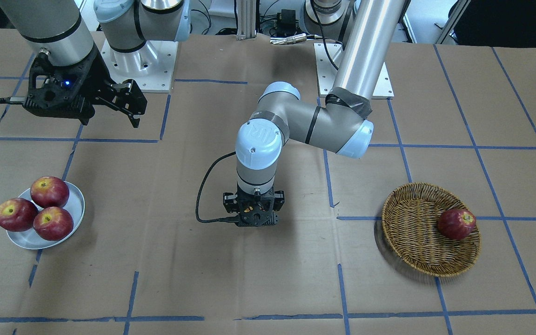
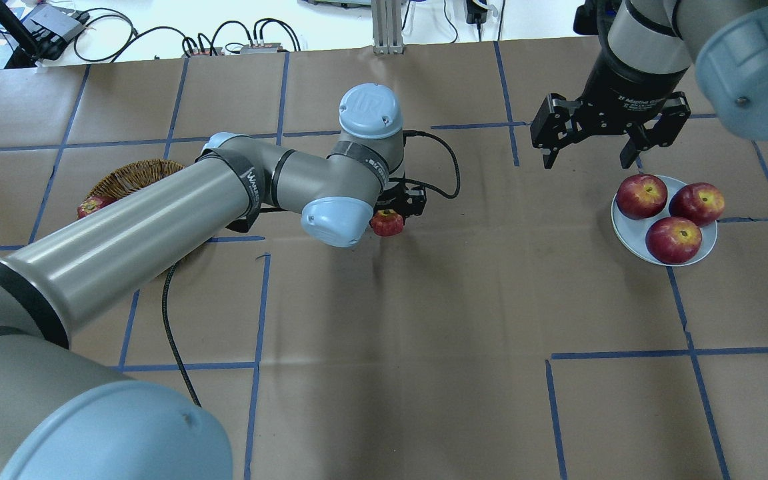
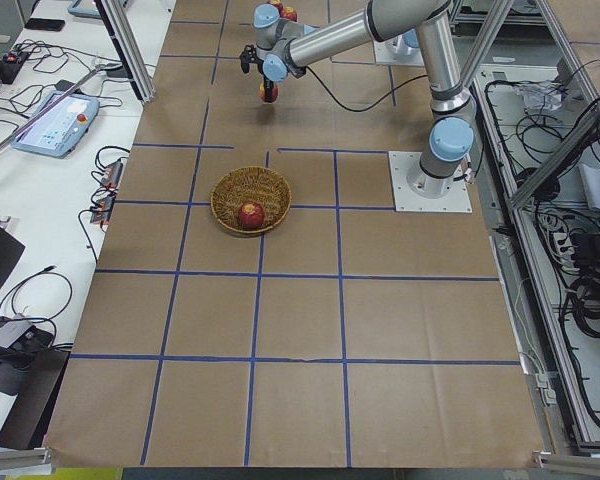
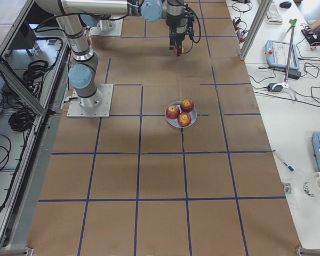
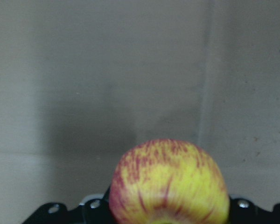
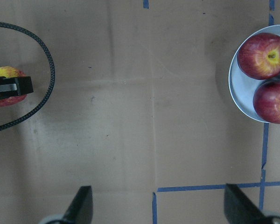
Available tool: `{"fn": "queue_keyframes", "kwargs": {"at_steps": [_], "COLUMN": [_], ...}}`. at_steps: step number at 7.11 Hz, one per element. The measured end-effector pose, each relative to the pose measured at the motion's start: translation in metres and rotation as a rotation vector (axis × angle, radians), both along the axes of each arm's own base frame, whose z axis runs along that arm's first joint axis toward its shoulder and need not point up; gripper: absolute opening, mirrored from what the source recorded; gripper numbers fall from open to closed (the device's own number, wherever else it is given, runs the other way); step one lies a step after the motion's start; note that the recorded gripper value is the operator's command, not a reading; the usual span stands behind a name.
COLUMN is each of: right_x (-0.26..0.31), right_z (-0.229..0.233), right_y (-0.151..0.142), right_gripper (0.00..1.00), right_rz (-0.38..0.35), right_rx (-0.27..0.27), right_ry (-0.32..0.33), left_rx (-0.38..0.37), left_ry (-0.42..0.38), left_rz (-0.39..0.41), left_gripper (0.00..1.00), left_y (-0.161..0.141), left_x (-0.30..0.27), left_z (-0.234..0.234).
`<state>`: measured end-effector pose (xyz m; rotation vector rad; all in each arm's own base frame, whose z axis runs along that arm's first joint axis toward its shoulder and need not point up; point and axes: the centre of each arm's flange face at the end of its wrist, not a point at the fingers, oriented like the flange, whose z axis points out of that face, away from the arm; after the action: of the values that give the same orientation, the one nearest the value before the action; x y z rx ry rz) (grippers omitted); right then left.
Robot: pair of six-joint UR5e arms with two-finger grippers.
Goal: Transfer apple from basket to plate
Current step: 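Lift the apple with the left gripper and carry it toward the table center, then set the apple on the table and open the left gripper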
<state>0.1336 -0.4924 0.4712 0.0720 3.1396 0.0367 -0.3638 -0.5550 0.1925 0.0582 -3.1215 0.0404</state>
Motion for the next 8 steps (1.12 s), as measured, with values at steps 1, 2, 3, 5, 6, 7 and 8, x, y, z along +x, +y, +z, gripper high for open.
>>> {"fn": "queue_keyframes", "kwargs": {"at_steps": [1,2,3,5,6,7,8], "right_x": [0.000,0.000,0.000,0.000,0.000,0.000,0.000], "right_z": [0.000,0.000,0.001,0.001,0.001,0.001,0.001], "right_y": [0.000,0.000,0.001,0.001,0.001,0.001,0.001], "right_gripper": [1.00,1.00,1.00,1.00,1.00,1.00,1.00], "right_rz": [0.001,0.001,0.001,0.001,0.001,0.001,0.001], "right_rx": [0.000,-0.001,-0.002,-0.002,-0.003,-0.003,-0.004], "right_ry": [0.000,0.000,0.000,-0.001,-0.001,-0.002,-0.003], "left_rx": [0.006,0.010,0.011,0.012,0.009,-0.001,-0.014], "left_ry": [-0.003,-0.006,-0.006,-0.007,-0.006,-0.003,0.001], "left_rz": [-0.006,-0.010,-0.012,-0.014,-0.014,-0.018,-0.024], "left_gripper": [0.66,0.77,0.93,0.98,0.98,0.98,0.98], "left_y": [0.001,0.001,0.001,-0.001,0.000,0.000,0.000], "left_x": [-0.004,-0.007,-0.009,-0.009,-0.009,-0.008,-0.005], "left_z": [-0.006,-0.010,-0.012,-0.013,-0.010,0.001,0.020]}}
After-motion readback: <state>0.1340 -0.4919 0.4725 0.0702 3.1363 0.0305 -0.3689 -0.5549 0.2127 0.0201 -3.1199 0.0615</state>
